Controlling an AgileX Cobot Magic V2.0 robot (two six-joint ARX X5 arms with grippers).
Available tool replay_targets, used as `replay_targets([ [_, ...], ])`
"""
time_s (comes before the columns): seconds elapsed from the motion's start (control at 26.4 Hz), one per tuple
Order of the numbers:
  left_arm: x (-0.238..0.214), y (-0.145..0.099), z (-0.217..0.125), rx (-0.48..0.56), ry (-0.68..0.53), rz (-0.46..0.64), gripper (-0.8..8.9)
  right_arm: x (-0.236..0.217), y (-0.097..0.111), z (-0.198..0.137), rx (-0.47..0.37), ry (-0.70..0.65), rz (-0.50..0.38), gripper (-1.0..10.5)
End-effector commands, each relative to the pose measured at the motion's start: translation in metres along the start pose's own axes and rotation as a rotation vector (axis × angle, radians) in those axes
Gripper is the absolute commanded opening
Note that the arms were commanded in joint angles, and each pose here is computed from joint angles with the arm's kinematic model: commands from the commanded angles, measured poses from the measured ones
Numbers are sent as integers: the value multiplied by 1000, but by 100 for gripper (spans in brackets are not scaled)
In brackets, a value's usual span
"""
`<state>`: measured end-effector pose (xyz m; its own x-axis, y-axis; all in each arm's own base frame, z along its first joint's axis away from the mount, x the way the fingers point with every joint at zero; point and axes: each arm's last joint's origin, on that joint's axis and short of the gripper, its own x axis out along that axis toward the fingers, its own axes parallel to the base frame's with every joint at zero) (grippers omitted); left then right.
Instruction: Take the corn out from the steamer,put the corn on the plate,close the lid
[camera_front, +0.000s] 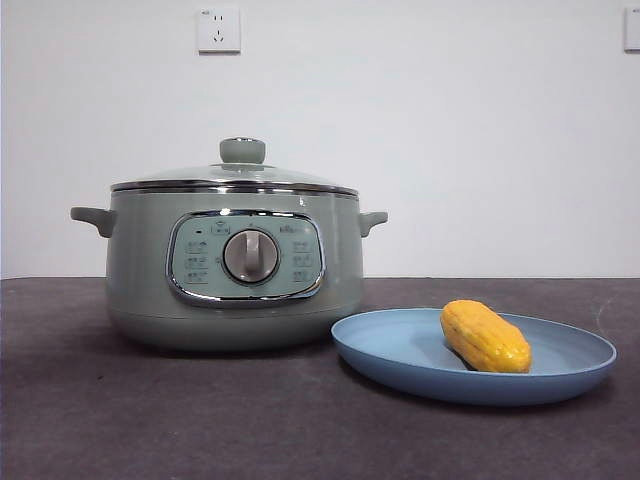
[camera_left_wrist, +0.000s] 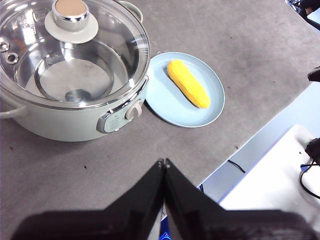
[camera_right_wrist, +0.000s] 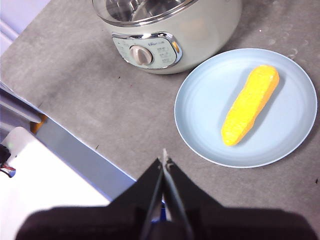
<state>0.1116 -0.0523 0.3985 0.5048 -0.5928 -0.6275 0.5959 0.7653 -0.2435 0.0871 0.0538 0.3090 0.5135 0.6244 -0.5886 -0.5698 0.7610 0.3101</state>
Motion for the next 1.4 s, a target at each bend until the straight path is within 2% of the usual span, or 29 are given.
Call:
replay_targets([
  [0.04, 2, 1, -1, 0, 3, 1, -4, 1, 0, -1, -5, 2, 0, 1],
  [0.34, 2, 1, -1, 2, -2, 5, -4, 1, 0, -1, -5, 2, 0, 1],
  [0.49, 2, 2, 5, 34, -59, 63, -4, 1, 0, -1, -5, 2, -1, 1],
  [0.61, -4, 4, 21, 168, -238, 194, -4, 1, 0, -1, -5, 2, -2, 1],
  [0.68, -12, 4, 31, 269, -400, 239, -4, 1, 0, -1, -5, 2, -2, 1],
  [0.79, -21, 5, 30, 355, -629, 300, -4, 1, 0, -1, -5, 2, -3, 1],
  [0.91, -20, 11, 10, 403, -803, 389, -4, 1, 0, -1, -5, 2, -3, 1],
  [1.02, -7, 23, -24, 373, -863, 538, -4, 1, 0, -1, -5, 2, -2, 1],
  [1.1, 9, 34, -51, 322, -840, 647, -4, 1, 0, -1, -5, 2, -3, 1],
  [1.17, 24, 43, -73, 286, -809, 699, -4, 1, 0, -1, -5, 1, -3, 1],
  [1.4, 71, 65, -136, 191, -720, 707, -4, 1, 0, -1, -5, 2, -3, 1],
])
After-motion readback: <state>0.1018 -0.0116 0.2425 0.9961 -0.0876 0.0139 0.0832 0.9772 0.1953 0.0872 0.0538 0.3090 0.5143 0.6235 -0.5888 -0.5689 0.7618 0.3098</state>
